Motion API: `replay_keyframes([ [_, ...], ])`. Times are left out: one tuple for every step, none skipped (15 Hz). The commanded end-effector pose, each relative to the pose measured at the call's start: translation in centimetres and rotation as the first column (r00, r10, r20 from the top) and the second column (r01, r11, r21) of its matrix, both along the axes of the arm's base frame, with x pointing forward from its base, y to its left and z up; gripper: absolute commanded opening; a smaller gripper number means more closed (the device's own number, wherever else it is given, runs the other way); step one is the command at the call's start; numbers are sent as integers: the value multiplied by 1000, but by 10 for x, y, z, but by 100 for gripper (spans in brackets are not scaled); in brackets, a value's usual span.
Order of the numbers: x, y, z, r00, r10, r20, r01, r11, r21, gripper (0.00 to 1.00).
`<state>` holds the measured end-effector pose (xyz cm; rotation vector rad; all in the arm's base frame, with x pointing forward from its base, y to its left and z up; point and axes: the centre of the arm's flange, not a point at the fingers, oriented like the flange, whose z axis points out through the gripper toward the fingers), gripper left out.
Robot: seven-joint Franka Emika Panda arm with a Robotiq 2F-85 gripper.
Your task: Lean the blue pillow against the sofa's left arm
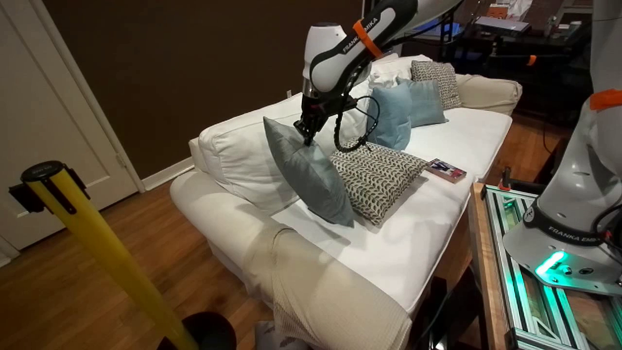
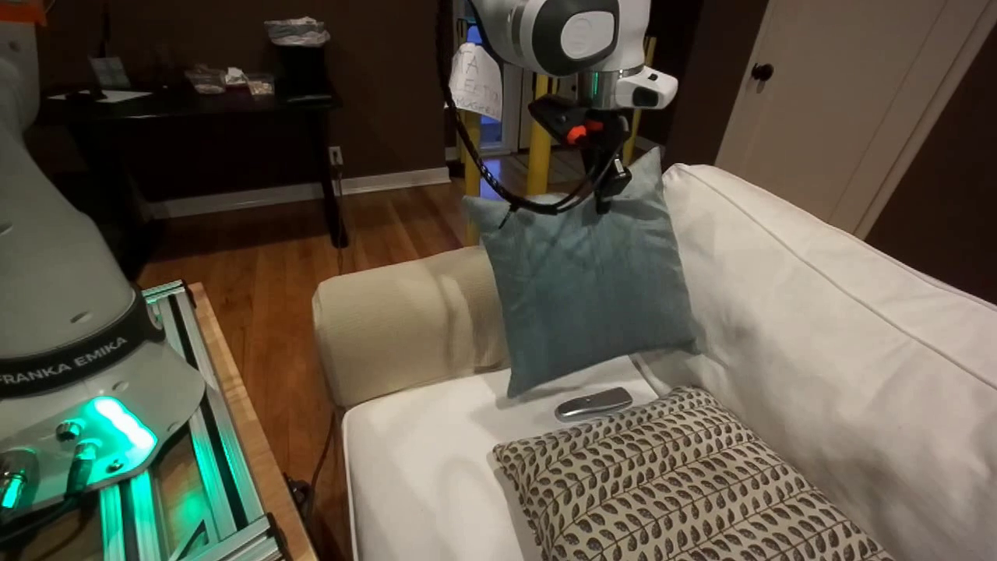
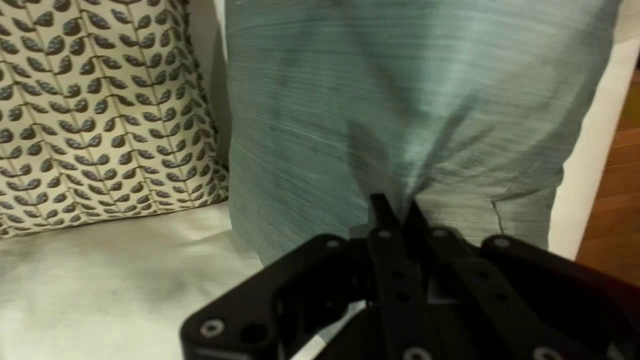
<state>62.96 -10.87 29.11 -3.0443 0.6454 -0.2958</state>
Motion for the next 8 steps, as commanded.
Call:
replay_keyframes([
  [9, 22, -4, 1000, 3, 28, -4, 998, 65, 2],
  [13, 22, -15, 1000, -12, 21, 10, 998, 63, 2],
  [14, 22, -22, 1000, -21, 12, 20, 998, 63, 2],
  [15, 19, -30, 999, -32, -2, 32, 997, 66, 2],
  [15, 16, -38, 999, -39, -17, 41, 997, 70, 2],
  [15, 13, -47, 998, -50, -28, 52, 997, 64, 2],
  [17, 8, -57, 998, -62, -24, 64, 996, 57, 2],
  [20, 3, -65, 997, -78, -8, 78, 995, 54, 2],
])
